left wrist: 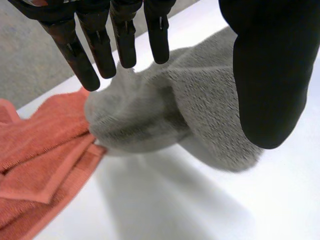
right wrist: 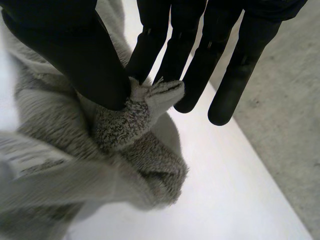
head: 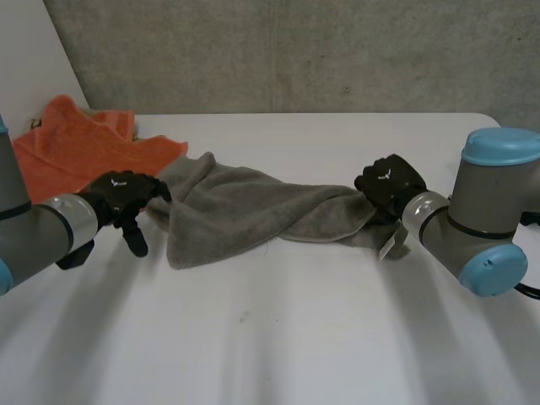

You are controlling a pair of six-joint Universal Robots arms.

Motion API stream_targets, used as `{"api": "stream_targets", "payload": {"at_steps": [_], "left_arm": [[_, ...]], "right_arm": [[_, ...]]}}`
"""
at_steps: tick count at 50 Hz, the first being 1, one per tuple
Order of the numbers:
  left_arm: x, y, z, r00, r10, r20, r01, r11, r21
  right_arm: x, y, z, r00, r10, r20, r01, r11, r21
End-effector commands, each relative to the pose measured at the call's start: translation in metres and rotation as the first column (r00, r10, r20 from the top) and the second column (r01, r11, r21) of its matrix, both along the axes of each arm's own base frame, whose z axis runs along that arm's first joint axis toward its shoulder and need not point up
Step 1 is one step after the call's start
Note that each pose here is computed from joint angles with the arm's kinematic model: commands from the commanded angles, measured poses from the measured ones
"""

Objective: Fold the laundry.

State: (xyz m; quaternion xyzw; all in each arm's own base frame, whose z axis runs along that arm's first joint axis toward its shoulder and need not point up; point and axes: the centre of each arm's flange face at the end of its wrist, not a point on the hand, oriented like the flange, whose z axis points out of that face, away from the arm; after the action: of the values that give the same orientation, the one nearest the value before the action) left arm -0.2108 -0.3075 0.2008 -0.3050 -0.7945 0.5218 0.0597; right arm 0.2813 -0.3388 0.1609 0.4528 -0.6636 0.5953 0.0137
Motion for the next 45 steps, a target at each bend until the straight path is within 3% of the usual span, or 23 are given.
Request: {"api": "stream_targets", "payload": {"at_steps": [1,16,29,36,45], "left_arm": [[0.002,0.010,-0.021,1.000,-0.006,0.023,0.004,0.999,0.052],[-0.016,0.007,-0.050,0.999,-0.053,0.004,0.052,0.995,0.082],[-0.052,-0.020,-0.060,0.996,-0.078,0.033,0.078,0.997,0.016],[-0.069,-0.042,-0.062,0.996,-0.022,0.085,0.025,0.999,-0.036],[-0.087,-0.058,-0.072,0.990,-0.028,0.141,0.035,0.998,-0.049]], "right_arm": [[0.006,0.001,0.036,0.998,0.015,0.066,-0.009,0.996,-0.084],[0.008,0.049,0.123,0.970,0.049,0.239,-0.016,0.991,-0.135],[0.000,0.043,0.097,0.973,-0.028,0.228,0.039,0.998,-0.047],[-0.008,0.035,0.082,0.976,-0.064,0.208,0.066,0.998,-0.006],[-0.015,0.032,0.072,0.977,-0.087,0.197,0.085,0.996,0.019]]}}
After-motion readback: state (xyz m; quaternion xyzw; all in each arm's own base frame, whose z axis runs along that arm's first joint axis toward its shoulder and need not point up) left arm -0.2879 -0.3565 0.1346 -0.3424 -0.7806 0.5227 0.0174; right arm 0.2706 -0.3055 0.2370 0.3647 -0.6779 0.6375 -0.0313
